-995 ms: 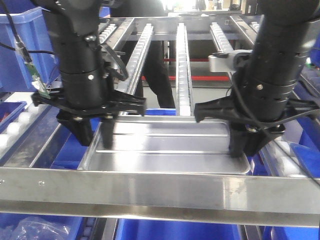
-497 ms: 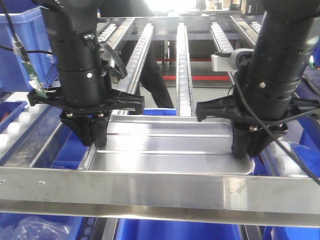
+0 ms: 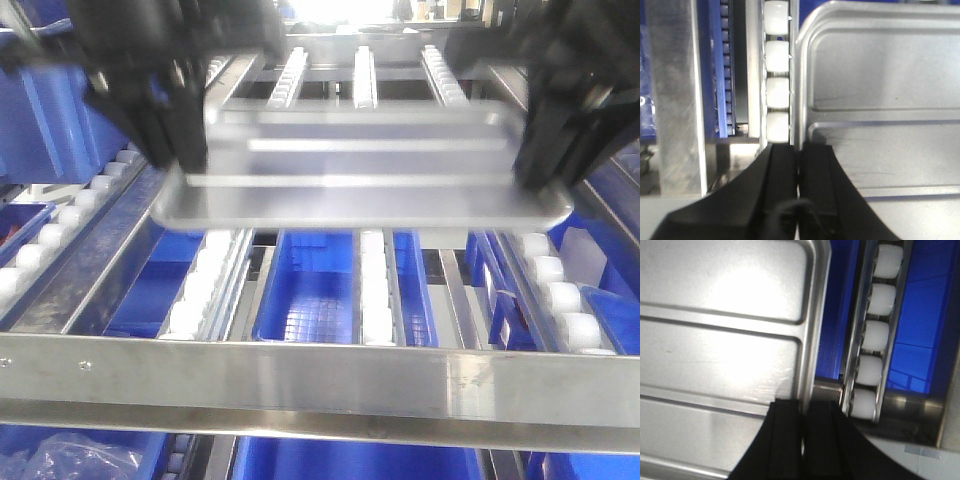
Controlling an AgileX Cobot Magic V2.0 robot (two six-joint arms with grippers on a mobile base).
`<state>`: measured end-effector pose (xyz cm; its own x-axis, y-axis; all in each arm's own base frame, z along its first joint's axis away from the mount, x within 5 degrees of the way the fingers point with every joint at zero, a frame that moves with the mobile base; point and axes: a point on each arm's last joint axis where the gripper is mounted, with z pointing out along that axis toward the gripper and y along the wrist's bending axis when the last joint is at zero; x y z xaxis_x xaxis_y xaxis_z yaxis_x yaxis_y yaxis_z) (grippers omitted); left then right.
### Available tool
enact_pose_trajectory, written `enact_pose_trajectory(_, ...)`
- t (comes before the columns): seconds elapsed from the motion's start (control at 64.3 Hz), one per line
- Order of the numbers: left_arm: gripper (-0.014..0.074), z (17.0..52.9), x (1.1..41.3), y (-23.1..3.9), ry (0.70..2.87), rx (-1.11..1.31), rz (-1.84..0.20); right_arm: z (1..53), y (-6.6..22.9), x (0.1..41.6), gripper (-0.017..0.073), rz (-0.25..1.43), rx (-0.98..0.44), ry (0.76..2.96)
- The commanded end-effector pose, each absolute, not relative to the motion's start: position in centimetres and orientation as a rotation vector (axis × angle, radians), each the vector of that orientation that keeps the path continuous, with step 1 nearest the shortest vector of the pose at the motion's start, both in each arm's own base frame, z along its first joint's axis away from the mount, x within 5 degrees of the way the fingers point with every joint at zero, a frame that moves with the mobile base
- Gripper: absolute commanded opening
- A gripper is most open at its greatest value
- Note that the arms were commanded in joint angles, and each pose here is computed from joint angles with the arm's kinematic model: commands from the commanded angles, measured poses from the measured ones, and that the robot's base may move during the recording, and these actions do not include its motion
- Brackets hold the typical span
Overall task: Grab silver tray and stack on right shelf
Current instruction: 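Lift the silver tray up off the shelf with both grippers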
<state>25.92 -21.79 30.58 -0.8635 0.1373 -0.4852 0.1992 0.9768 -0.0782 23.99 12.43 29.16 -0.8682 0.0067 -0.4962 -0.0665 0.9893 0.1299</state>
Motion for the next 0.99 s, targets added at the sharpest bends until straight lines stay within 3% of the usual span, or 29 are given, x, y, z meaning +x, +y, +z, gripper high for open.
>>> enact_pose_trajectory(0.0, -0.0097, 34.3, 24.0, -21.6, 2.518, 0.267, -0.208, 32.0, 12.3, 22.3, 0.0057, 0.228, -0.105, 2.515)
enact_pose_trajectory(0.218, -0.0098, 35.0, 21.4, -22.6, 2.538, 0.309, -0.222, 32.8, 12.1, 19.0, 0.0057, 0.26, -0.146, 2.525)
enact_pose_trajectory(0.979, -0.0101, 34.7, 20.8, -22.5, 2.585, 0.32, -0.172, 32.8, 11.8, 18.6, 0.0057, 0.258, -0.138, 2.529)
